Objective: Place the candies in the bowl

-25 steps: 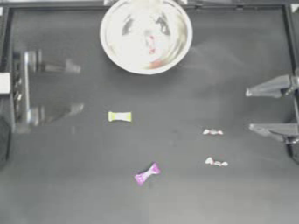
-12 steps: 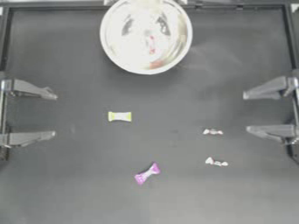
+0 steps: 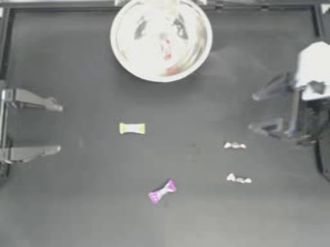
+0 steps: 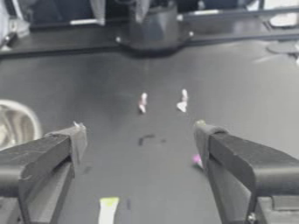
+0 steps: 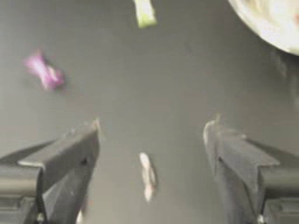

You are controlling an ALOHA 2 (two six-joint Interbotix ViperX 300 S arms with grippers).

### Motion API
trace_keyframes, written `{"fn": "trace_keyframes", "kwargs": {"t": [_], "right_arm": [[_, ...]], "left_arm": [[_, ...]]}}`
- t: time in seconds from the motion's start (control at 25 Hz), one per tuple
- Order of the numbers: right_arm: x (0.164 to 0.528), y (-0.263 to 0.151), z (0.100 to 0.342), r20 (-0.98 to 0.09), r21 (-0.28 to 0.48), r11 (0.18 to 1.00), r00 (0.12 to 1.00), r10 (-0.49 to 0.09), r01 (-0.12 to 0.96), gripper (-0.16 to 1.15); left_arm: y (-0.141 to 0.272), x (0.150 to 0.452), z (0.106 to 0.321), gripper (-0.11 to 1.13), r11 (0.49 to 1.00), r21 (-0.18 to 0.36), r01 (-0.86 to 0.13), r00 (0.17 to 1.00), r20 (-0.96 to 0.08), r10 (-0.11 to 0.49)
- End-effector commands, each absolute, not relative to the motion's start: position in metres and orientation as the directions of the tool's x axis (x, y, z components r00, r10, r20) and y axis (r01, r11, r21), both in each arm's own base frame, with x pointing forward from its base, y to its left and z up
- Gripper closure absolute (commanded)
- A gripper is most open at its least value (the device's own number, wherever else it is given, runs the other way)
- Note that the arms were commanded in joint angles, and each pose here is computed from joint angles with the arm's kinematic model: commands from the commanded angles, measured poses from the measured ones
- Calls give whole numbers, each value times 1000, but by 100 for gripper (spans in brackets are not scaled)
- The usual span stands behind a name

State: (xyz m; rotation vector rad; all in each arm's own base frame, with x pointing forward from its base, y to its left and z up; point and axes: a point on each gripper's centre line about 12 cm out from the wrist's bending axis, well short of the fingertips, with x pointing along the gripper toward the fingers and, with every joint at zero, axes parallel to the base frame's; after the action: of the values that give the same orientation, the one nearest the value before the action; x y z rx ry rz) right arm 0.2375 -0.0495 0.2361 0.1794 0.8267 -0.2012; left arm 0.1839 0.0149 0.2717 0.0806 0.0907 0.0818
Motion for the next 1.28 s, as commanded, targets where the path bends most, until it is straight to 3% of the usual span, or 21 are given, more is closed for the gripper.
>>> {"fn": "trace_keyframes", "kwargs": {"t": [0.04, 0.68, 1.0, 1.28], "right_arm": [[257, -52, 232, -814, 61, 970, 575, -87, 234, -1], [287, -31, 164, -935, 55, 984, 353, -10, 172, -1], [294, -30, 141, -954, 47, 984, 300, -8, 174, 0], [296, -35, 126, -963, 5, 984, 267, -44, 181, 0]], "left_arm": [[17, 185, 275, 0, 993, 75, -89, 992, -84, 95], [20, 182, 274, 0, 992, 66, -111, 990, -78, 116], [20, 177, 274, 0, 993, 47, -110, 991, -75, 113], [20, 178, 274, 0, 993, 48, -109, 990, -82, 113]]}}
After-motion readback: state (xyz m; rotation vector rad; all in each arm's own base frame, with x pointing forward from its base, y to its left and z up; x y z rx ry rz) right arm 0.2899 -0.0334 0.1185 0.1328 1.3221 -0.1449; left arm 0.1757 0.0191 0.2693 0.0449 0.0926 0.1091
